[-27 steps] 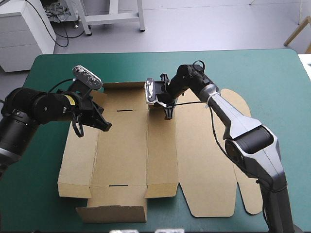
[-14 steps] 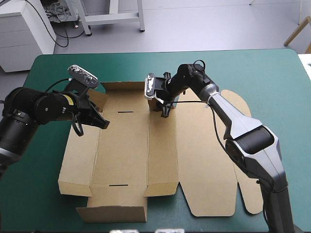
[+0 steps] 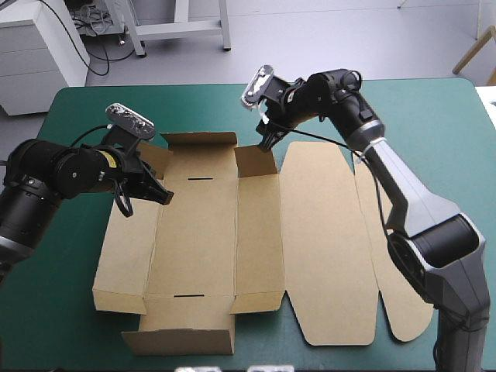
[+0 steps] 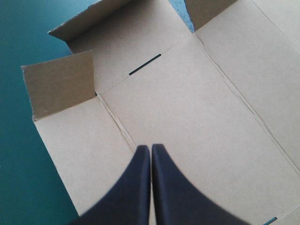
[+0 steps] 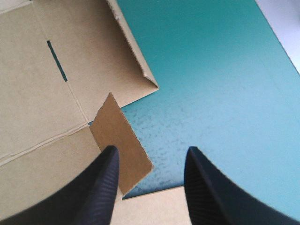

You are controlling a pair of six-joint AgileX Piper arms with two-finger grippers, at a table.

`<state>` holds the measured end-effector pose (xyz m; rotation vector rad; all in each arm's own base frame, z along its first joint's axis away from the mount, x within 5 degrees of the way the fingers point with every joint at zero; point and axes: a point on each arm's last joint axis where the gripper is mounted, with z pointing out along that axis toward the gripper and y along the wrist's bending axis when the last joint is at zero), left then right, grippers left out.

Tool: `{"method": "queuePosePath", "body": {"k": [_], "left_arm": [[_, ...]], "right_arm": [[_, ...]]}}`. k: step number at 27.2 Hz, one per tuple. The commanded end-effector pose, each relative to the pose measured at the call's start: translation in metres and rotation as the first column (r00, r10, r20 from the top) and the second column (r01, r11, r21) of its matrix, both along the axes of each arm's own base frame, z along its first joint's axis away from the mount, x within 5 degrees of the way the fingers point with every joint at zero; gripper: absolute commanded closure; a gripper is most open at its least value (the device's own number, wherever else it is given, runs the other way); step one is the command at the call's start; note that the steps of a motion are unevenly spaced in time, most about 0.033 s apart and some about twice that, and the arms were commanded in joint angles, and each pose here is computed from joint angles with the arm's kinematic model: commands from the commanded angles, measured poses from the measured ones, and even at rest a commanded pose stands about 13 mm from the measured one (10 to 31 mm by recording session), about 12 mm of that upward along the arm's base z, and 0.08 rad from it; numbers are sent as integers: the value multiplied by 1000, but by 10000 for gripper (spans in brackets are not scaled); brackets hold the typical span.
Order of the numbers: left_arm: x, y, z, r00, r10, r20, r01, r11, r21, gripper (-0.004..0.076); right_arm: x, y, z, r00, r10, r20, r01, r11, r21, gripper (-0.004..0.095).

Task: Fold the box

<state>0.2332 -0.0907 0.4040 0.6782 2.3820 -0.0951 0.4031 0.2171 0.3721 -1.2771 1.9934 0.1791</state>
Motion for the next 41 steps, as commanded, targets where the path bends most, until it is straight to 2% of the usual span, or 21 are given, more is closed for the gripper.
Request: {"method": "queuePosePath", "body": {"k": [1, 8, 11, 15, 20, 26, 31, 33, 36, 38, 40, 41], "left_arm": [[-5, 0, 20, 996, 20, 89, -14, 998, -62, 734], [-5, 1, 20, 996, 22, 88, -17, 998, -60, 734], [-5, 2, 20, 995, 25, 95, -21, 999, -44, 734], [-5, 7, 18, 995, 44, 85, -45, 999, 12, 734], [-12, 14, 18, 995, 80, 54, -82, 996, 41, 734], [-29, 21, 26, 991, 122, 47, -123, 992, 20, 733], [-34, 29, 25, 989, 148, 9, -148, 987, 59, 719], [-31, 42, 25, 976, 217, -1, -217, 975, 44, 710], [-27, 65, 25, 954, 298, -17, -298, 954, 25, 710], [-26, 79, 24, 952, 302, -46, -303, 953, -15, 710], [-27, 97, 24, 951, 298, -78, -306, 943, -127, 710], [-28, 113, 25, 939, 336, -77, -345, 920, -189, 710]], "right_arm": [[-25, -36, 66, 988, -148, 45, 140, 979, 149, 641], [-40, -97, 90, 948, -313, -51, 317, 935, 160, 926], [-45, -119, 102, 911, -408, -66, 413, 887, 206, 926], [-54, -144, 116, 874, -483, -54, 481, 842, 243, 926], [-73, -172, 121, 829, -555, -68, 553, 796, 248, 926], [-103, -204, 100, 795, -598, -98, 606, 780, 156, 927], [-136, -225, 81, 748, -650, -134, 663, 741, 107, 927], [-151, -229, 73, 732, -664, -153, 680, 727, 93, 927], [-164, -228, 68, 731, -666, -146, 681, 727, 89, 927], [-172, -227, 66, 734, -665, -136, 678, 730, 92, 927], [-181, -226, 63, 734, -665, -138, 678, 729, 91, 927], [-187, -225, 62, 737, -663, -131, 675, 732, 91, 927]]}}
